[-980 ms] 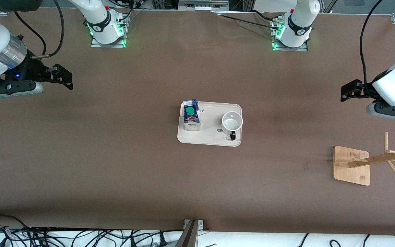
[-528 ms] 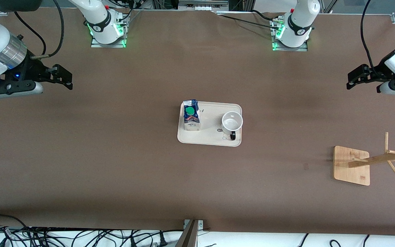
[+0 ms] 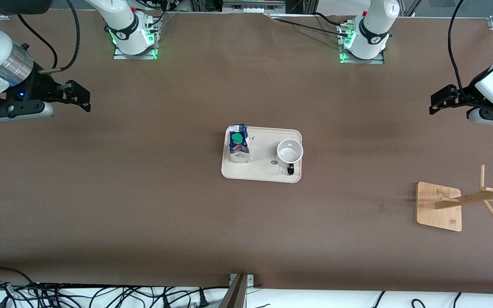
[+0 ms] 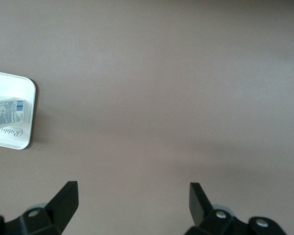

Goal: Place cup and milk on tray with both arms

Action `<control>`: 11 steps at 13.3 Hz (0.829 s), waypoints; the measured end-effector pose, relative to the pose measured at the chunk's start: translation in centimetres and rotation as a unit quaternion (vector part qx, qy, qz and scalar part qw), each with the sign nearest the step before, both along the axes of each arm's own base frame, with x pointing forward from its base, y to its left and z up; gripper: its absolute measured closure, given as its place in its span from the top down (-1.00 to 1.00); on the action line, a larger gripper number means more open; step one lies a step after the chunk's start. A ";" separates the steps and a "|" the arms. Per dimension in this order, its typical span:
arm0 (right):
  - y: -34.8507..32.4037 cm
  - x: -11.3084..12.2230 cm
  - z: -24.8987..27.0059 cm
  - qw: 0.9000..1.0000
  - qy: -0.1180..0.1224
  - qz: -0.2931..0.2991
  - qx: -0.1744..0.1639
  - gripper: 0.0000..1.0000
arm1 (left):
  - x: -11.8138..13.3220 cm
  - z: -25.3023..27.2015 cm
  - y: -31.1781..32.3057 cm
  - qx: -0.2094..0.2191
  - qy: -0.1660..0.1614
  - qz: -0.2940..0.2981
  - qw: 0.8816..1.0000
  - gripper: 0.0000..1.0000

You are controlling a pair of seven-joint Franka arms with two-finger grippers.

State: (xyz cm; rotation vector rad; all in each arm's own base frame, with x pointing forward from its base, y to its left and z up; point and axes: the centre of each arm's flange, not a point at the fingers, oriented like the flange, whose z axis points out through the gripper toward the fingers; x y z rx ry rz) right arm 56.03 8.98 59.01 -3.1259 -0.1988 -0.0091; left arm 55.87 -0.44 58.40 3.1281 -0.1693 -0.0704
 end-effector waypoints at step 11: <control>-0.1 0.0 0.0 1.000 0.000 -0.001 0.000 1.00 | 1.4 0.7 -0.6 0.015 0.003 -0.009 1.000 1.00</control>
